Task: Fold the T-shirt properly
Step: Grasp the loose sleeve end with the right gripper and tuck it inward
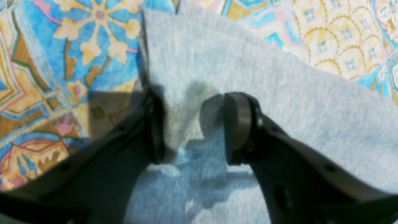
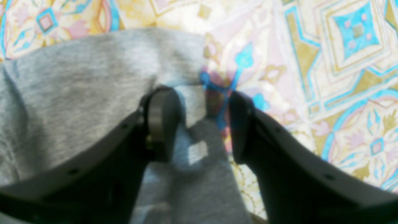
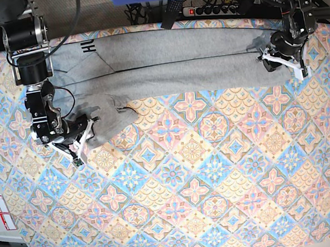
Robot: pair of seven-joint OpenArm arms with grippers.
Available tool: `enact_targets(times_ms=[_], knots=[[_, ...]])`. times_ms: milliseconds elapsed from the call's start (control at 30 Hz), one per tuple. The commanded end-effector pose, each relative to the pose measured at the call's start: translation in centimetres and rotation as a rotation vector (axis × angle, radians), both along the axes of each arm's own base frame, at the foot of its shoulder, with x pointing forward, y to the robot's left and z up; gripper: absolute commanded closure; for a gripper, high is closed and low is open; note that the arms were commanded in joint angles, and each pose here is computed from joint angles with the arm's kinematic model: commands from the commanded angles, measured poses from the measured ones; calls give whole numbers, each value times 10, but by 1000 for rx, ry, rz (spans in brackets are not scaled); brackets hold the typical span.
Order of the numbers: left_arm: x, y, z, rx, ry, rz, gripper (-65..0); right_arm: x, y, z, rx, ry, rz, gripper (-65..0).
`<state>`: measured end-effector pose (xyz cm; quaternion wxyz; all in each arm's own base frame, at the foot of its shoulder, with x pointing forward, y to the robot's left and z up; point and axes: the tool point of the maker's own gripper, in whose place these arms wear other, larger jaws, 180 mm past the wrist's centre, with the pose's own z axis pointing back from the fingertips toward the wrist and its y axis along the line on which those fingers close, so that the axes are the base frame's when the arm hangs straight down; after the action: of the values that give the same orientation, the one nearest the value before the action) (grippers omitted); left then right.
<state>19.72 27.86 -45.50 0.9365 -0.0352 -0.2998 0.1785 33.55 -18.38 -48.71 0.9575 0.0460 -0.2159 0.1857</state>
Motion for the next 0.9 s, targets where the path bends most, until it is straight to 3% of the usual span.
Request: enact_targets(times_ms=[0,100,200,467,700,867], knots=[[8,5,10,16,-35,-5,-295,-18,22,-11,51,70,40,-205],[8,5,10,16,-35,-5,-295,-17,22,-11,54,68,41,-91],[9,5,10,16,-36,-5,-295,-14,24,-7,68,54,38,-24],[9,5,11,17,-39,-4,-295,-20,18,48,298,-106,-133,-16],[9,5,11,17,-41,-6,-295,-57,9,89,355,-179,-170,-16],[10,5,11,17,-43,-6,-295,-91,-2,104,321,-210,-183,-16]])
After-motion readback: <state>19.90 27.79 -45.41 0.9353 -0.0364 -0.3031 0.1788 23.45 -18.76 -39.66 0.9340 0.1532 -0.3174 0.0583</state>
